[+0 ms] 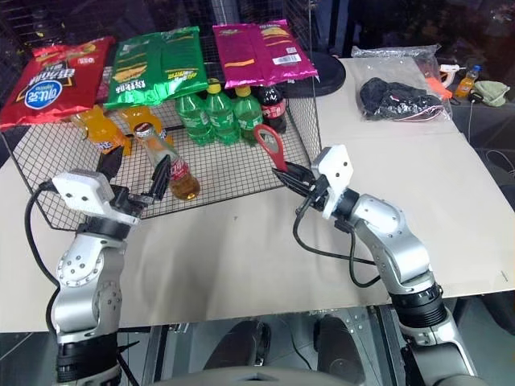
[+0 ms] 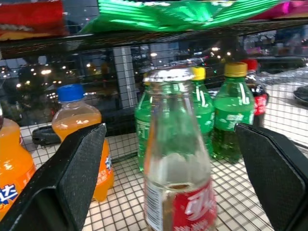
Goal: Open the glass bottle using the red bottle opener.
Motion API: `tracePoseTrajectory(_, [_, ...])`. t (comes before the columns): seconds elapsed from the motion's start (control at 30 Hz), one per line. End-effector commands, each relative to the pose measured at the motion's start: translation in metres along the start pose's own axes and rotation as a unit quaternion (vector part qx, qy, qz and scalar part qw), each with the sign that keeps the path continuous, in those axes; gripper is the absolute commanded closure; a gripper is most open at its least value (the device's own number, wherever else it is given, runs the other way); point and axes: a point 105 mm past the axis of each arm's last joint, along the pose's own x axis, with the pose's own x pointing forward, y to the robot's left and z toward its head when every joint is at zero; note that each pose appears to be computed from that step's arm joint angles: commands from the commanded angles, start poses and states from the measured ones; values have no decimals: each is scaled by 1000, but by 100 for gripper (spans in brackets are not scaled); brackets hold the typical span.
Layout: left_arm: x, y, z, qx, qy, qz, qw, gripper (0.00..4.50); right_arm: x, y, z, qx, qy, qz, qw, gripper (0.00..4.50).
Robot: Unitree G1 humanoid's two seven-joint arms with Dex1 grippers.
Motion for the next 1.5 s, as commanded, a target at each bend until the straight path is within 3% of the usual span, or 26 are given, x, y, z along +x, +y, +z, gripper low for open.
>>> tracePoseTrajectory(0.03, [8,1,-4,-3,3,-9,1000,8,1,5,8,-15,-19,6,1000,450])
tracePoseTrajectory(0.5, [26,-3,-18,-8,20,-21,1000,8,1,6,3,-15,-13,-5,1000,450])
tracePoseTrajectory(0.67, [25,-4,-27,-20,49,-22,998,219,2,6,2,-15,-12,-4,1000,450])
tracePoseTrajectory(0.87, [22,-5,-25,-24,48,-22,998,218,3,7,4,-17,-14,1,1000,450])
tracePoseTrajectory(1.03, [19,-24,2,-74,-13,-69,995,218,2,6,9,-36,-20,1,999,450])
tracePoseTrajectory(1.2, [11,-43,20,-99,-30,-130,986,218,-2,-7,13,-61,-31,-35,997,450])
tracePoseTrajectory(1.3, [4,-62,25,-117,-14,-182,976,218,-5,-24,20,-81,-45,-78,993,450])
tracePoseTrajectory(1.5, [-17,-108,6,-108,53,-293,948,218,-7,-42,24,-102,-54,-123,986,450])
